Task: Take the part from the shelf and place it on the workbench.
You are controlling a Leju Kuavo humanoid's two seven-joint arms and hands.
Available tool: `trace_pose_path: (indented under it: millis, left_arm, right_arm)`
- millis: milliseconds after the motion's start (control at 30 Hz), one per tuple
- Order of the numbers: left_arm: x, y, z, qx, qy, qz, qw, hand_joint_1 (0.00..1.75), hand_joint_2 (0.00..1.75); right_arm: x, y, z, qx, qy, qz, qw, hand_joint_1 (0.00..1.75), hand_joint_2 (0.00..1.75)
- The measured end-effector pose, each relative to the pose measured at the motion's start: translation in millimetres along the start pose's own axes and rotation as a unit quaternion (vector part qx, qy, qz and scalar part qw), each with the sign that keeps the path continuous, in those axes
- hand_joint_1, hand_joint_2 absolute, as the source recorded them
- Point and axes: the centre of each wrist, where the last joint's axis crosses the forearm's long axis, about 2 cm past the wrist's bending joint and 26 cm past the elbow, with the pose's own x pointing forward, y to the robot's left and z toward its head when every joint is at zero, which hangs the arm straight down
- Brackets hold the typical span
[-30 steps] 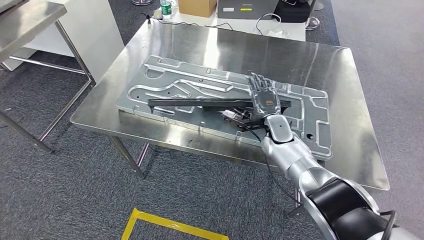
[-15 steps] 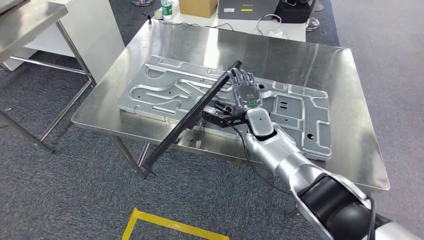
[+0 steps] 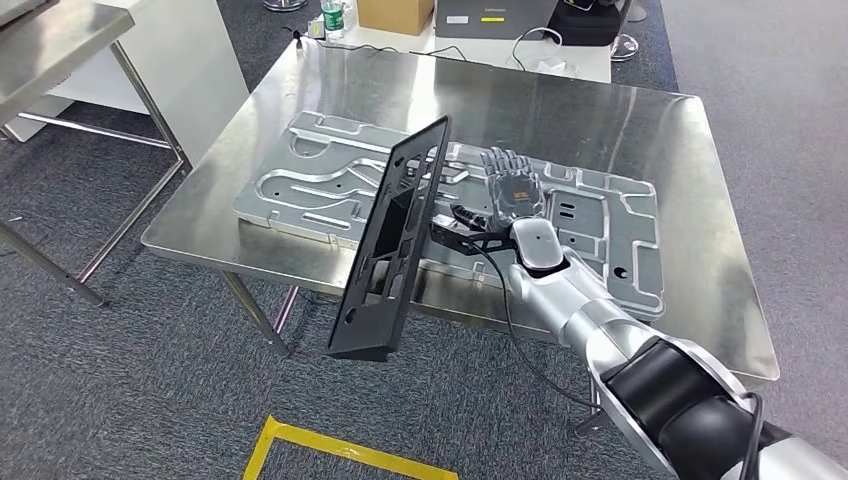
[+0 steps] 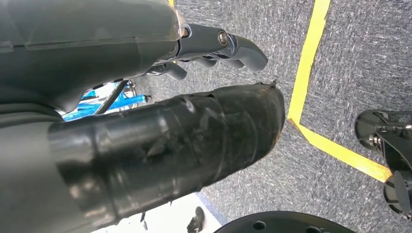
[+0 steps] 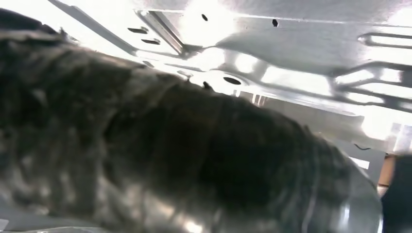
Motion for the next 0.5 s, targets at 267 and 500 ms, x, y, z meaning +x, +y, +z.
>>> trace_pose_path:
  millis: [267, 500]
  left_arm:
    - [0.0, 0.0, 0.0, 0.001, -0.001, 0.000, 1.000, 0.00, 0.00]
    - [0.0, 0.1, 0.0, 0.001, -0.001, 0.000, 1.000, 0.00, 0.00]
  right_arm:
    - [-1.7, -0.4, -0.3, 0.000, 0.001, 0.000, 1.000, 0.00, 0.00]
    - [-3.3, -1.4, -1.0, 0.000, 0.004, 0.001, 1.000, 0.00, 0.00]
